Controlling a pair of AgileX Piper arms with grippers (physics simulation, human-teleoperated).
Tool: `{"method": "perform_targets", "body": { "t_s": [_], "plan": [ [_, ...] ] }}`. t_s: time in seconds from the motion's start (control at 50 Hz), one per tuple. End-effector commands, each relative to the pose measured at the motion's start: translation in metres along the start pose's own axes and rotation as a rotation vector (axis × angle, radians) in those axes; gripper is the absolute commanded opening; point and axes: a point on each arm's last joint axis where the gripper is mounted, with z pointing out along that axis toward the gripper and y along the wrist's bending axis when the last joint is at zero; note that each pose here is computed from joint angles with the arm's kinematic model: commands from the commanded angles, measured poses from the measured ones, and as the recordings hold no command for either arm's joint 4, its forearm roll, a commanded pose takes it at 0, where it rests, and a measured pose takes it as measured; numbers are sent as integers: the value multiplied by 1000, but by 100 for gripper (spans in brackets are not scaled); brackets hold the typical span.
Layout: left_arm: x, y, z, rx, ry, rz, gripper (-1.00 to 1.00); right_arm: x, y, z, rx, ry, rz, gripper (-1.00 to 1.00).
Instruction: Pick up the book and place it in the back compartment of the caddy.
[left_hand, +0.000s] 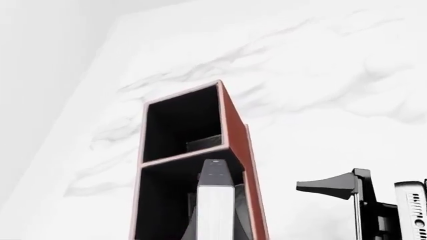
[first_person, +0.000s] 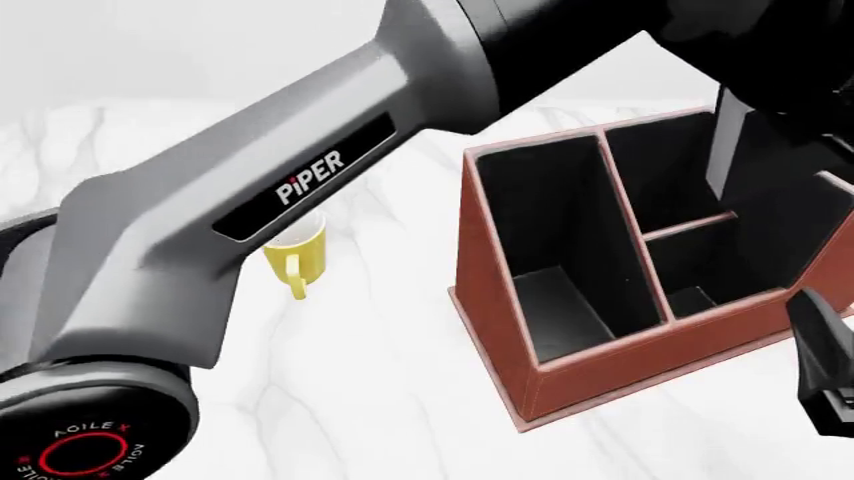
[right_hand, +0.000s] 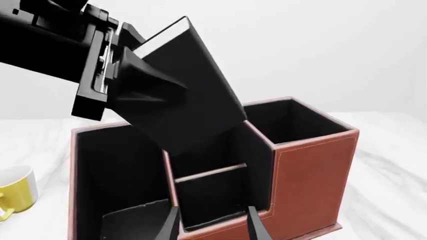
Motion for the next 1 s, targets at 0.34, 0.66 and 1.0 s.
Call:
{"method": "perform_targets", "body": {
  "t_s": [0.34,0.66,1.0],
  "plan": [
    [49,-1,58,1,86,-5,-100,0,0,0,-5,2,5,100],
    [59,-4,72,-1,88,-34,-100,0,0,0,-6,2,9,100],
    [69,-4,83,-5,93,-42,-100,0,0,1,-4,5,4,100]
  ]
}}
